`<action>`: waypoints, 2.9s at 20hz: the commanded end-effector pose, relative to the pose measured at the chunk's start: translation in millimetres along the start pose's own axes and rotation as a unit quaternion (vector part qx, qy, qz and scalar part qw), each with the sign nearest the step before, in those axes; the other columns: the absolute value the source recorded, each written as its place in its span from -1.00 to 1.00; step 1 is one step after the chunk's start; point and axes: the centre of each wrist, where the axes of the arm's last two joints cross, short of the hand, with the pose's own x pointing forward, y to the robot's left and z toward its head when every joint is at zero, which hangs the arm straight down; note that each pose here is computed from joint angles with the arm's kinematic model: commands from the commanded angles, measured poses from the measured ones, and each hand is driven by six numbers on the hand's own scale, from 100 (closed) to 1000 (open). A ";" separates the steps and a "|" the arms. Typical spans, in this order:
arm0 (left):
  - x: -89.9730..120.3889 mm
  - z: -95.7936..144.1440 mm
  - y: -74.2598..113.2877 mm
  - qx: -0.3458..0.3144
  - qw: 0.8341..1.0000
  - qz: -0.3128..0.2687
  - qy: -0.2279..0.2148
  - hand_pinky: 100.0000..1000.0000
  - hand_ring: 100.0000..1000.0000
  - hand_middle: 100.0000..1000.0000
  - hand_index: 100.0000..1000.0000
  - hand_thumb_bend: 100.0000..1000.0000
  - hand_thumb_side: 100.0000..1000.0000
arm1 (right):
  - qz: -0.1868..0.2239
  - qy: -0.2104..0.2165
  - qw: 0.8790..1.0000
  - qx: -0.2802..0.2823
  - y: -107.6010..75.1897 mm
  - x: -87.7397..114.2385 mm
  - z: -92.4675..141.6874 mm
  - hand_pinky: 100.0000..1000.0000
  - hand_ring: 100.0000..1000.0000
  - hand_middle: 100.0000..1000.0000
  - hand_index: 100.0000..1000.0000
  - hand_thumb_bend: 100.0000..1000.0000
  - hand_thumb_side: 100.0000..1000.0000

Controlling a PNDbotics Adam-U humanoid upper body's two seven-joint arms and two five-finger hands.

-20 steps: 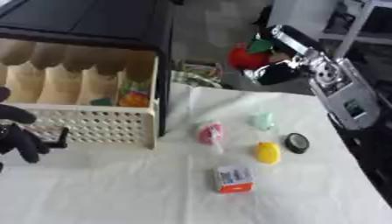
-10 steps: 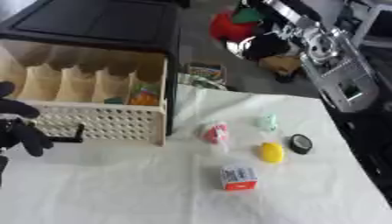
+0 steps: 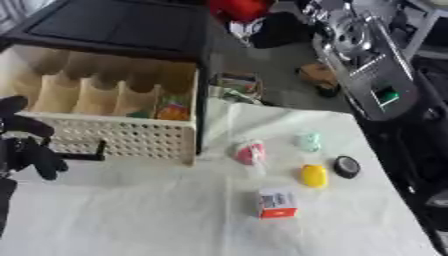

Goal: Pick up objects from table and place into drawer.

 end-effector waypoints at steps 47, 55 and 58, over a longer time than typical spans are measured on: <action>5.2 -13.5 -16.6 -0.038 0.999 0.031 0.013 -0.20 -0.38 0.08 0.63 -1.00 -0.01 | 0.020 -0.018 1.000 0.010 81.4 29.3 -42.2 0.27 0.22 -0.05 0.42 -0.07 0.10; 5.0 -13.4 -16.9 -0.038 0.999 0.032 0.014 -0.20 -0.38 0.08 0.62 -1.00 -0.01 | 0.025 -0.030 0.999 0.014 76.3 28.8 -41.0 0.33 0.28 0.02 0.50 -0.05 0.13; 4.9 -13.2 -16.9 -0.039 0.999 0.032 0.015 -0.21 -0.38 0.08 0.62 -1.00 -0.01 | 0.020 -0.035 0.999 -0.010 69.7 31.6 -39.9 0.31 0.26 0.00 0.47 -0.11 0.18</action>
